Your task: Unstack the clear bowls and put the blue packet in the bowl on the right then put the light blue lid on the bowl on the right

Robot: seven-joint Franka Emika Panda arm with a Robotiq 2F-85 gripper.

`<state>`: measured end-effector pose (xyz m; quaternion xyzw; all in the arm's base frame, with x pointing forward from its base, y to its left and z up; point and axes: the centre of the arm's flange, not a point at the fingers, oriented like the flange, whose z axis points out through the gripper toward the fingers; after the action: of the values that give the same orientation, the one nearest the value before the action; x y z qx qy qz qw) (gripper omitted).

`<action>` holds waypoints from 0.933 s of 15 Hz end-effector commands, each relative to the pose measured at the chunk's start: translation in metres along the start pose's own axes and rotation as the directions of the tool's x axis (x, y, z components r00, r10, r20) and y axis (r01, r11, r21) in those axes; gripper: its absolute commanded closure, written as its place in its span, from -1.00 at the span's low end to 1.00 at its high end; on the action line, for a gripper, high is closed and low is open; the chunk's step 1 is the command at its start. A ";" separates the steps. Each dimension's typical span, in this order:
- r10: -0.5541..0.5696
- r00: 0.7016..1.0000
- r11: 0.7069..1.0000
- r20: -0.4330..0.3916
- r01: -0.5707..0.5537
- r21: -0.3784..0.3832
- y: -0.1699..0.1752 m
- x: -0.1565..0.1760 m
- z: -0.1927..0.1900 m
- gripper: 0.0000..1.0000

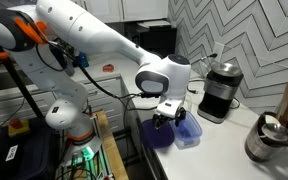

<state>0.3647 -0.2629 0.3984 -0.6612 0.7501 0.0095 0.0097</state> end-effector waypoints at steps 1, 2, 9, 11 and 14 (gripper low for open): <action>-0.002 1.000 1.000 -0.004 0.002 -0.031 0.006 0.004 -0.003 -1.00; -0.003 1.000 1.000 -0.016 0.003 -0.020 0.005 0.005 -0.005 -1.00; -0.166 0.980 0.985 -0.107 0.171 0.035 -0.005 0.004 -0.037 -1.00; -0.276 0.953 0.959 -0.122 0.281 0.023 -0.008 -0.002 -0.054 -1.00; -0.430 0.898 0.901 -0.096 0.433 0.014 -0.010 -0.016 -0.079 -1.00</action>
<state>0.3798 -0.2617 0.4543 -0.7652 0.6420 -0.0449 -0.0141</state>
